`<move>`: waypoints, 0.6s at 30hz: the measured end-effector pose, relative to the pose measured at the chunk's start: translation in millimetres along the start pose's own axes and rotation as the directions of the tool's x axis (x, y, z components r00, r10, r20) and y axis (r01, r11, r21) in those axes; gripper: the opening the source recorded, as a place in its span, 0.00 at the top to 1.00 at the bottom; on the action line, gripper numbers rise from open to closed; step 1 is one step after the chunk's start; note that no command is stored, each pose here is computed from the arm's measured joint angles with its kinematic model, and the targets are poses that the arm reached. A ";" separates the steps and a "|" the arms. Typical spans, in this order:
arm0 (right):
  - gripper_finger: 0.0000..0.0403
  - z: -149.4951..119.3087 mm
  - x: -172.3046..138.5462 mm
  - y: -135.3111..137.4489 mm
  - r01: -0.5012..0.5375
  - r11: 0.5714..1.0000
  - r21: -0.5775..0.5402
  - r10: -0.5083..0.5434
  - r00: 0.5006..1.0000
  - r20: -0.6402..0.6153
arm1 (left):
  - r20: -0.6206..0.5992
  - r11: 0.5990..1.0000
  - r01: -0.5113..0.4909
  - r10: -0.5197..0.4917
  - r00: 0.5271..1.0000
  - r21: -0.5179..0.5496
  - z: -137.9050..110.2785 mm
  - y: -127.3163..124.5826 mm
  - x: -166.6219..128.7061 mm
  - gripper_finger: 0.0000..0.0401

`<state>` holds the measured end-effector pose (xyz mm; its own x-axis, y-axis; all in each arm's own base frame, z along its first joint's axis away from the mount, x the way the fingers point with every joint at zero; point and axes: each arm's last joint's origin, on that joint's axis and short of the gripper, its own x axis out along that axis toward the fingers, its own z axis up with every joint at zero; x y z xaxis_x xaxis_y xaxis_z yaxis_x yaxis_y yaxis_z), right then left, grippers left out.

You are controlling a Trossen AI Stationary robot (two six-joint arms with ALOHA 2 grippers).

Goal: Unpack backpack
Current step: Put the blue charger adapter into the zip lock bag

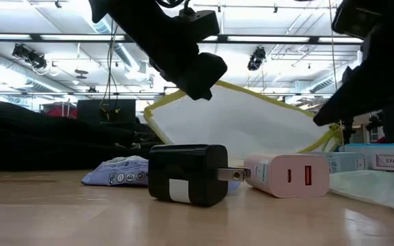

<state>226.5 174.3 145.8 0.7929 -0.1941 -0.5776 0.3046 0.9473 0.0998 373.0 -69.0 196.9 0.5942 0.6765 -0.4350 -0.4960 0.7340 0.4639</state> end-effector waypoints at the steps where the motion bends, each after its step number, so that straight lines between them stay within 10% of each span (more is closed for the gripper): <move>1: 0.51 1.0 0.0 0.7 -0.003 1.000 -0.022 0.003 1.000 0.008 | -0.002 1.000 0.000 0.000 1.000 0.002 -0.2 0.0 0.0 1.00; 18: 0.37 14.4 0.7 11.0 -0.081 0.947 -0.312 0.113 0.990 0.086 | -0.029 1.000 -0.006 0.007 1.000 0.029 -4.1 0.9 0.0 1.00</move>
<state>238.0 180.9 158.1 0.8648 -0.1070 -0.4905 0.0593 0.9920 -0.1119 370.0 -68.1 194.1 0.5723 0.6828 -0.4542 -0.4807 0.7280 0.4888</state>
